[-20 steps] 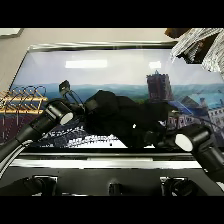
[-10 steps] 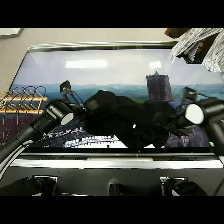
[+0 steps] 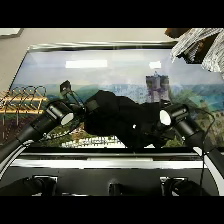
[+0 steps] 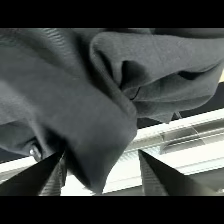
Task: Fold the clothes and pants, and hang the long-sleeved shirts on hangers.
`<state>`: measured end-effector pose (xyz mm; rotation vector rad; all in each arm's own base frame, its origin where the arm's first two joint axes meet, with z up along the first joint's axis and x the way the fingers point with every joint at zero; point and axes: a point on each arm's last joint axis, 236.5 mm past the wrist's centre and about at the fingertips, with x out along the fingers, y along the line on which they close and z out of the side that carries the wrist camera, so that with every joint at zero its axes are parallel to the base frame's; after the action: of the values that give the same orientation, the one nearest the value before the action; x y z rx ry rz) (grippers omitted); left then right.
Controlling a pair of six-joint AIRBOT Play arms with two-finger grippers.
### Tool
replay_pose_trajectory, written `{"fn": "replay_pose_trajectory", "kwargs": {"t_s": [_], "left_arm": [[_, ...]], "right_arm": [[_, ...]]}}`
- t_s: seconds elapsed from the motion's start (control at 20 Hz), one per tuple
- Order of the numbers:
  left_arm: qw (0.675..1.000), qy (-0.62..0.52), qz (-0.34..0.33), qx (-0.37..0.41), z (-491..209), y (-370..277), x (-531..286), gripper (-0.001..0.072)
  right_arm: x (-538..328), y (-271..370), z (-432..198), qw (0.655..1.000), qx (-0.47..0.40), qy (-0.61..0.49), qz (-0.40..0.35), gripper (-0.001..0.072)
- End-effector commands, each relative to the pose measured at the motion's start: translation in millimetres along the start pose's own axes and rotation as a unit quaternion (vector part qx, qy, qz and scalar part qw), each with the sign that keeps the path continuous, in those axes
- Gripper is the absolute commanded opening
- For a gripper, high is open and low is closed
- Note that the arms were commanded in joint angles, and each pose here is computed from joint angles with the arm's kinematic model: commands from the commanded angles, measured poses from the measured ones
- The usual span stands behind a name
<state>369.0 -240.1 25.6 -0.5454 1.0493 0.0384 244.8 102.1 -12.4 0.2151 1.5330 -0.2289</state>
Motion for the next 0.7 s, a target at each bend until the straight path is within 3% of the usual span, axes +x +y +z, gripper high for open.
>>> {"fn": "replay_pose_trajectory", "kwargs": {"t_s": [0.0,0.15,0.3,0.35,0.4,0.45,0.65], "left_arm": [[1.0,-0.001,0.001,-0.001,1.5,1.5,0.5,0.0017],[1.0,-0.001,0.001,-0.001,1.4,1.4,0.5,0.0016],[1.0,-0.001,0.001,-0.001,1.4,1.4,0.5,0.0016],[1.0,-0.001,0.001,-0.001,1.4,1.4,0.5,0.0017],[1.0,-0.001,0.001,-0.001,1.4,1.4,0.5,0.0016],[1.0,-0.001,0.001,-0.001,1.4,1.4,0.5,0.0017],[0.998,-0.022,-0.019,0.047,16.4,-12.4,-12.2,0.0015]], "right_arm": [[13.2,0.3,2.9,1.0,0.008,-0.011,-0.002,0.0475],[12.8,7.6,11.1,0.999,0.02,-0.028,0.014,0.0382],[12.4,12.4,16.6,0.998,0.034,-0.039,0.025,0.036],[12.4,12.9,17.1,0.998,0.036,-0.04,0.026,0.0299],[12.8,13.0,17.2,0.998,0.035,-0.039,0.026,0.0078],[12.8,13.0,17.2,0.998,0.035,-0.039,0.026,0.0026],[-24.7,3.9,51.5,0.994,-0.015,-0.106,0.0,0.0023]]}}
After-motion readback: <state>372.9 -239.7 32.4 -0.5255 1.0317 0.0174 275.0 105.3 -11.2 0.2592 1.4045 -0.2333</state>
